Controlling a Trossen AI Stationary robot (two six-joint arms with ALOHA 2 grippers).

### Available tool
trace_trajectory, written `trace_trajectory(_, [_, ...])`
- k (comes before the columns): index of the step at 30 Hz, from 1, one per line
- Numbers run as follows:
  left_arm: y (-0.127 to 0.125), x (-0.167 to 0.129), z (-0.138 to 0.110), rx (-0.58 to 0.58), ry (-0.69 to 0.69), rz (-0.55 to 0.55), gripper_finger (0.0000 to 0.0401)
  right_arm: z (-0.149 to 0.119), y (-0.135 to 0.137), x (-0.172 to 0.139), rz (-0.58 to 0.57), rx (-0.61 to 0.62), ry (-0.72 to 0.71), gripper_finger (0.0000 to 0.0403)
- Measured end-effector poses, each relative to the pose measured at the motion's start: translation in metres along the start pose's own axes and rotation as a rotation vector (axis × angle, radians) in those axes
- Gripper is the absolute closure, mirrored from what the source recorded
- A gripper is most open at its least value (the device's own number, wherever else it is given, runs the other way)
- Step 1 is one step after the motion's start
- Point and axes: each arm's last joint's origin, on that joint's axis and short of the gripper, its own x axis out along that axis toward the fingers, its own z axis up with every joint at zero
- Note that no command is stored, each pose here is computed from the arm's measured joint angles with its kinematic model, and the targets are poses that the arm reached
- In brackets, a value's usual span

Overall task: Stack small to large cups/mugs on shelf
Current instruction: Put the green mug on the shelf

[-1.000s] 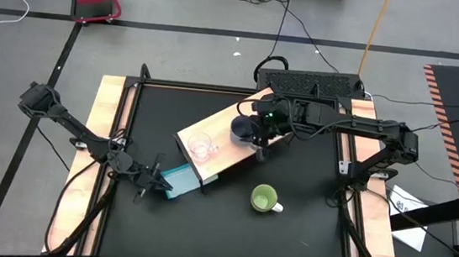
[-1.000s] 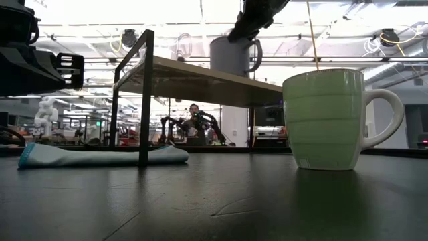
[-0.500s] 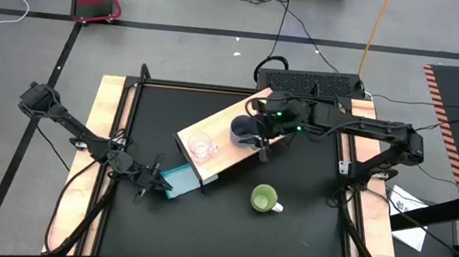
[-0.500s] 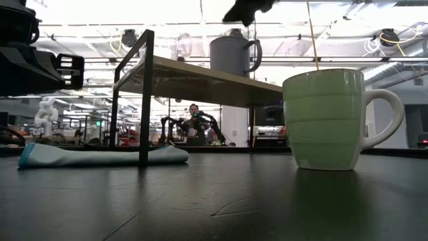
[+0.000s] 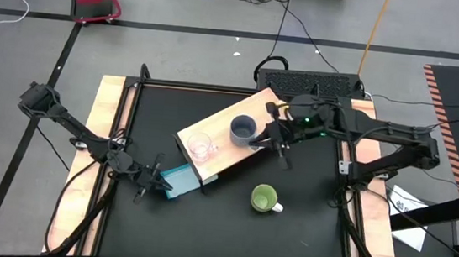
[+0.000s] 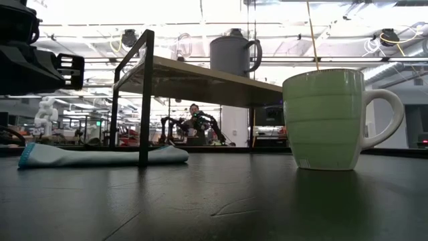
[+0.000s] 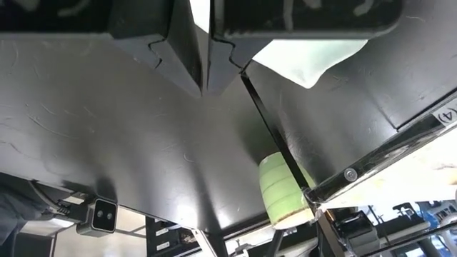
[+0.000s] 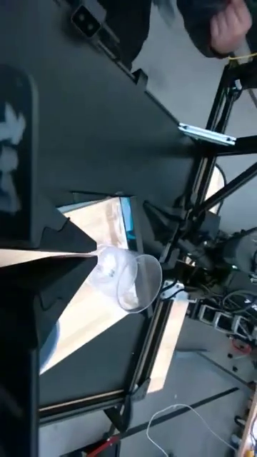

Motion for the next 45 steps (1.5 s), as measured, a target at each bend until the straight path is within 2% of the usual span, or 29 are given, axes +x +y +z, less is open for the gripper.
trace_trajectory(8, [0.001, 0.0, 0.005, 0.015, -0.052, 0.009, 0.0375, -0.001, 0.017, -0.021, 0.002, 0.003, -0.05, 0.0402])
trace_trajectory(14, [-0.002, -0.001, 0.009, 0.08, -0.096, -0.019, 0.0375, -0.022, 0.028, -0.04, -0.048, 0.033, -0.05, 0.0403])
trace_trajectory(20, [-0.007, -0.002, 0.012, 0.138, -0.121, -0.035, 0.0375, -0.045, 0.038, -0.058, -0.069, 0.075, -0.16, 0.0403])
trace_trajectory(27, [-0.008, -0.003, 0.014, 0.149, -0.135, -0.012, 0.0375, -0.087, 0.052, -0.06, -0.056, 0.136, -0.173, 0.0403])
trace_trajectory(39, [-0.007, -0.003, 0.017, 0.143, -0.164, -0.003, 0.0375, -0.132, 0.078, -0.057, 0.027, 0.099, -0.191, 0.0403])
trace_trajectory(45, [-0.007, -0.003, 0.017, 0.143, -0.167, -0.002, 0.0375, -0.154, 0.088, -0.057, 0.052, 0.086, -0.282, 0.0403])
